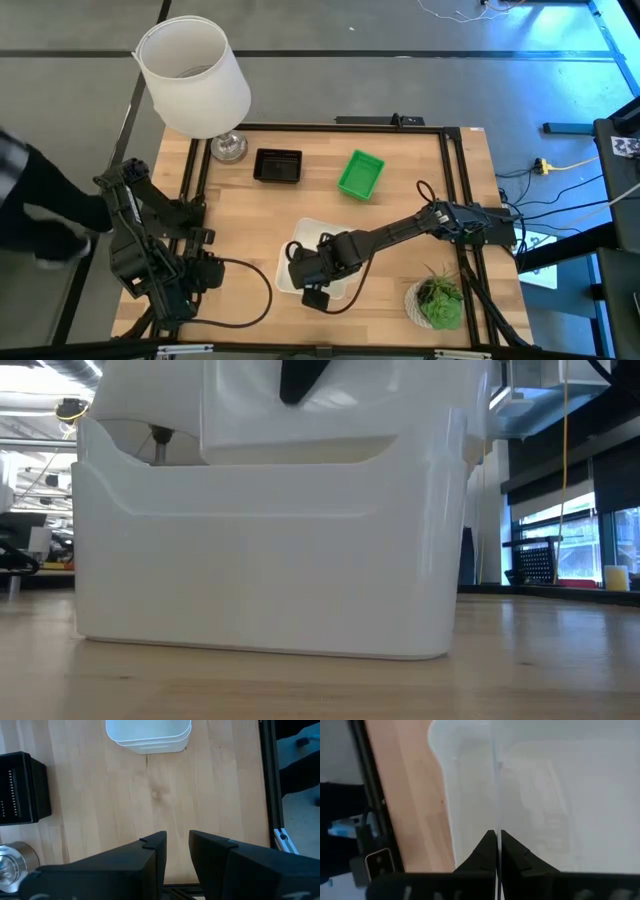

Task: Stack baskets by color
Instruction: Stack the right white bin on top of the left white bin

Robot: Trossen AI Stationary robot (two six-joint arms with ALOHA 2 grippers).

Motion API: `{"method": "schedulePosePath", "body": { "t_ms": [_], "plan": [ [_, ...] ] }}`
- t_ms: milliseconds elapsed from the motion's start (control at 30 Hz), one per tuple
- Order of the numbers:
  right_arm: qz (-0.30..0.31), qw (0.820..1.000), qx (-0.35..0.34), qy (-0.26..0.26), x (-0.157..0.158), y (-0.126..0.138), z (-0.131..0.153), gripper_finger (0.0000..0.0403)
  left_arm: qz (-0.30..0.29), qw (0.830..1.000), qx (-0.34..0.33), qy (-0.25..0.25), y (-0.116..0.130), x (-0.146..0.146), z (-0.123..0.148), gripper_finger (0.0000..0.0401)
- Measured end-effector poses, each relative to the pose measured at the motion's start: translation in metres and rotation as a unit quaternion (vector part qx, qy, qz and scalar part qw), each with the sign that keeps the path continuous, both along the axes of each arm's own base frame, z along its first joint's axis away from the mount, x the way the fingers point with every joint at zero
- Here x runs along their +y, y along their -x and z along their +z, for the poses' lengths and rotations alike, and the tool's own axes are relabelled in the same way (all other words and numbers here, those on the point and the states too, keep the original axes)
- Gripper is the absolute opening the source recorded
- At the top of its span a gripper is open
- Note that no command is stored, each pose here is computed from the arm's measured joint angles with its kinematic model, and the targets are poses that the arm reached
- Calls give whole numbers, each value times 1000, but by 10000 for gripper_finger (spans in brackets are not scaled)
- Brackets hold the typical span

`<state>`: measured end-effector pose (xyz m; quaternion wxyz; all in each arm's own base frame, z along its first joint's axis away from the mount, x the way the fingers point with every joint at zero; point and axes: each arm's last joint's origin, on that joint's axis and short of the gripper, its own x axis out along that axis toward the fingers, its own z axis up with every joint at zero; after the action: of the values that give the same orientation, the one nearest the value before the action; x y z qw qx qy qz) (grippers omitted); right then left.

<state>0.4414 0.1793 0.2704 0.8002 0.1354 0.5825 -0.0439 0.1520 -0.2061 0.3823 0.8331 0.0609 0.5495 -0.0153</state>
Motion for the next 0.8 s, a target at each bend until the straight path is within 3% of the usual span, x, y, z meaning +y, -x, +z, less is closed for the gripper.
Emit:
{"method": "schedulePosePath", "body": {
  "t_ms": [300, 633, 800],
  "plan": [
    [29, 1000, 1, -3, -1, 5, 8, 0, 0, 1000, 0, 0, 0, 0, 0, 75],
    [36, 999, -27, -7, -6, 18, 38, 0, 2, 1000, 0, 1, 0, 0, 0, 75],
    [54, 993, -99, -38, -1, 6, 45, 0, 2, 1000, 0, 1, 0, 0, 0, 75]
  ]
}}
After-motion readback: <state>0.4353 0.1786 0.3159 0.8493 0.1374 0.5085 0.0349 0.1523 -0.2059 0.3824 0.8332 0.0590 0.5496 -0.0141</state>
